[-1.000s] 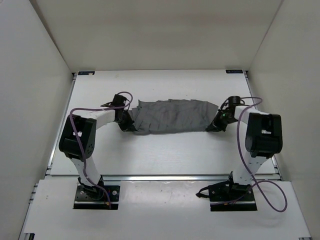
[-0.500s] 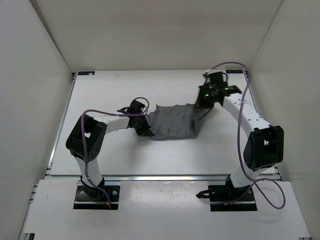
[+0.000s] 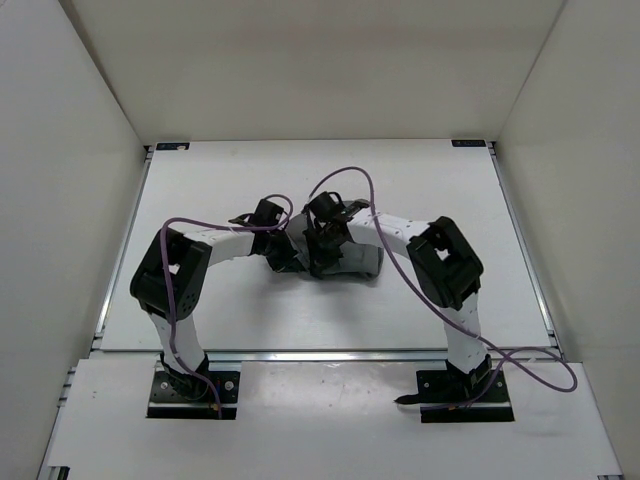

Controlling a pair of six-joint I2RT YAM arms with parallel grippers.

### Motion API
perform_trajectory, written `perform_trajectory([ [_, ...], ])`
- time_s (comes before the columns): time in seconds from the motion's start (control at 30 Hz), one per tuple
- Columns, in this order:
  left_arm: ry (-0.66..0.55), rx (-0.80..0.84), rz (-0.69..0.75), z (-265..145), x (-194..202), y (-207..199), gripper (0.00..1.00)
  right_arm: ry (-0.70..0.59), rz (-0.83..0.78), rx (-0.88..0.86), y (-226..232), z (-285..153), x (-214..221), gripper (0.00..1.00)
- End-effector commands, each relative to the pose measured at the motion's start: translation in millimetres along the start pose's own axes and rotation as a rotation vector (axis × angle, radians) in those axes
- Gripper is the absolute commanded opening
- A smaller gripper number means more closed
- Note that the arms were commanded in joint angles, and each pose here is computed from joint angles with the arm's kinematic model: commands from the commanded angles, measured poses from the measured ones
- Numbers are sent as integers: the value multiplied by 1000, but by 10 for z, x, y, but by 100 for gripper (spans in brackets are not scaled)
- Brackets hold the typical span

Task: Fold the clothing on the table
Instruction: Fold the skirt

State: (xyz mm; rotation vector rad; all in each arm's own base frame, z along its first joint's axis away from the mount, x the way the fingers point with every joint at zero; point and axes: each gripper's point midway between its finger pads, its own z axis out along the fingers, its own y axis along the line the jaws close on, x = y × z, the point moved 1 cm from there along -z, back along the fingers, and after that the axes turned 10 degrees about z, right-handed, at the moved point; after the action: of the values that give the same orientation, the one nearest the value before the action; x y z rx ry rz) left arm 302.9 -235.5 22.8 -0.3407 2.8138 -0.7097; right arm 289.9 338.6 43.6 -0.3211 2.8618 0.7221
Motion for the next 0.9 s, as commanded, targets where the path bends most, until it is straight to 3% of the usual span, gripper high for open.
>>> perform_trajectory([
  [0.0, 11, -55, 12, -7, 72, 207, 2, -28, -36, -11, 196, -14, -123, 0],
  [0.1, 19, -11, 27, -55, 100, 165, 4, -9, -48, 29, 150, 98, -75, 0],
  [0.17, 49, 4, 16, -84, 171, 224, 21, -8, -41, 86, 93, 117, -101, 0],
  [0.23, 39, 27, -3, -169, 135, 250, 28, -8, -27, 161, 31, 145, -95, 0],
  [0.27, 9, 47, -10, -259, 94, 230, 36, -15, 20, 255, -120, 135, -117, 0],
  [0.33, -59, 69, -81, -420, -69, 300, 42, -49, 99, 396, -343, 70, -165, 0],
  [0.47, -230, 75, -155, -880, -393, 407, 44, -14, 212, 550, -679, -38, -56, 4],
  [0.6, -295, 70, -177, -1102, -508, 530, 47, -52, 115, 342, -255, -116, -148, 26],
  [0.73, -309, 71, -218, -1165, -496, 706, 47, -114, 66, 132, 211, -424, -210, 39],
  [0.83, -312, 76, -204, -1168, -464, 721, 46, -173, 22, 92, 377, -800, -258, 44],
  [0.87, -309, 59, -193, -1151, -436, 733, 46, -195, 25, 97, 380, -927, -261, 53],
])
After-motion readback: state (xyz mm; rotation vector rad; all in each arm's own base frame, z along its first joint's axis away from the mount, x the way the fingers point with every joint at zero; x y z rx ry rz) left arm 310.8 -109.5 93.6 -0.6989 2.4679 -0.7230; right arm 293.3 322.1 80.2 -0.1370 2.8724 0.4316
